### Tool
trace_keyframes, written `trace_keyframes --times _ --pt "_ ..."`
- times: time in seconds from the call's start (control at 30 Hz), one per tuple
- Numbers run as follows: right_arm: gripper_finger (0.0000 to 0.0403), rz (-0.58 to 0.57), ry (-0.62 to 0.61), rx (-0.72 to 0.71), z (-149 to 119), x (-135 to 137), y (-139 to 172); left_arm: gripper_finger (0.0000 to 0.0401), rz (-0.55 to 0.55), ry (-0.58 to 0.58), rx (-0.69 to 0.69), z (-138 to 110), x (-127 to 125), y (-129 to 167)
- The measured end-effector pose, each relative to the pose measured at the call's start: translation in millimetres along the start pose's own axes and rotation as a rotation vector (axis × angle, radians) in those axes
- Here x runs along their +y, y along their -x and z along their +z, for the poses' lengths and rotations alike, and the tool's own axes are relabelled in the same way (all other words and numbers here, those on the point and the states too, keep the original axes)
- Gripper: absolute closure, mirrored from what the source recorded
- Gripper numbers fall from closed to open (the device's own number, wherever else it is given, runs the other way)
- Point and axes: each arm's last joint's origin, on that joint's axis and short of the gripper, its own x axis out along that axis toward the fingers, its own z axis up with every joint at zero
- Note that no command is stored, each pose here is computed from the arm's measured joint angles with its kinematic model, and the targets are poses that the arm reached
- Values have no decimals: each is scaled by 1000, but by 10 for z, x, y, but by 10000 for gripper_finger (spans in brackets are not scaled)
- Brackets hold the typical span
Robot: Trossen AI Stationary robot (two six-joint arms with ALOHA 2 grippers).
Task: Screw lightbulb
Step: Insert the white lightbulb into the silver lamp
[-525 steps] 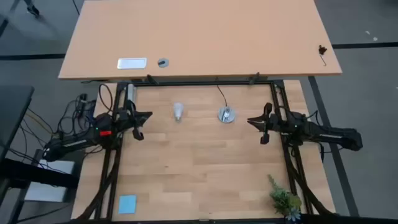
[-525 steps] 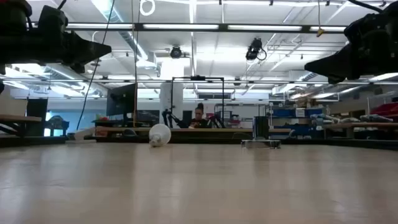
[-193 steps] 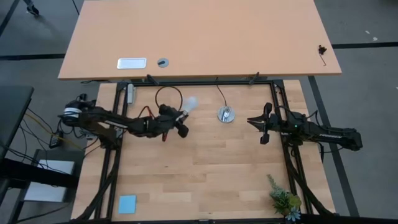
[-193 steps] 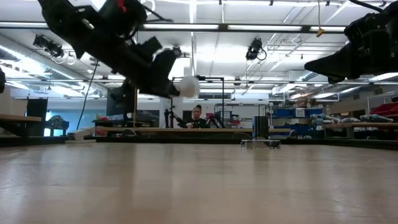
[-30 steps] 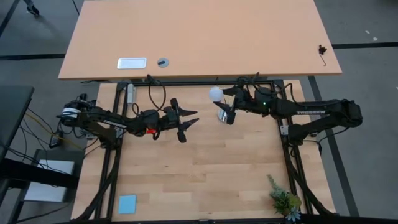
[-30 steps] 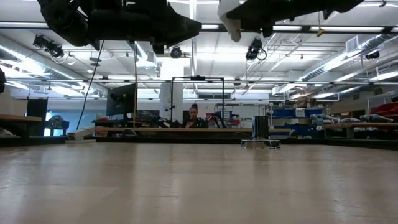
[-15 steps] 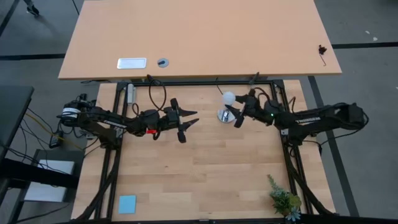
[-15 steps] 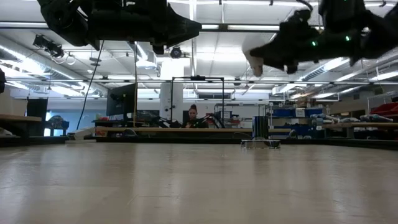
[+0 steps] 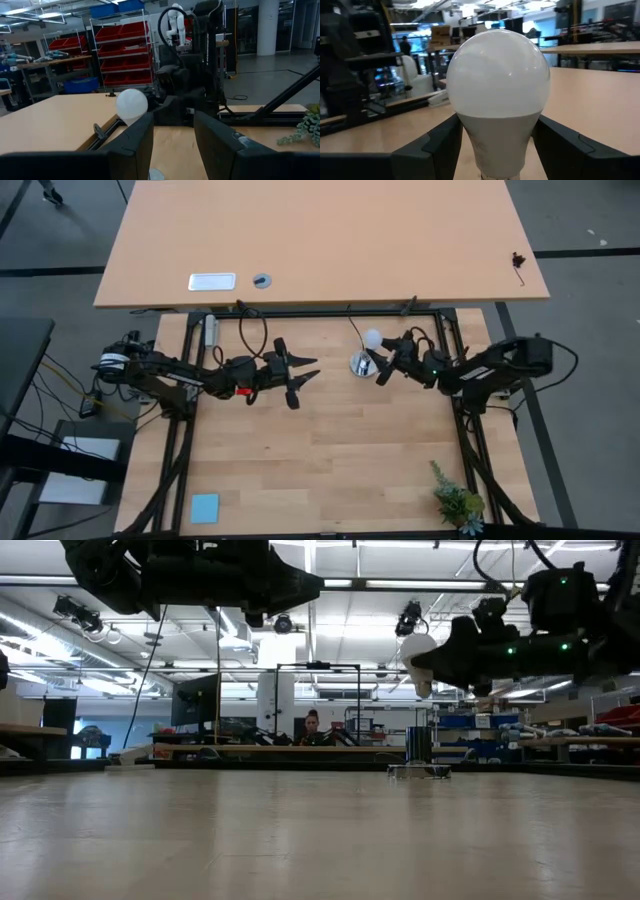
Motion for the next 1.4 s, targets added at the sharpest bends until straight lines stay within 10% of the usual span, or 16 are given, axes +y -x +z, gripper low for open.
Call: trace_keyframes --times 1.4 --pt "185 12 6 88 -661 163 -807 254 19 -10 22 -19 4 0"
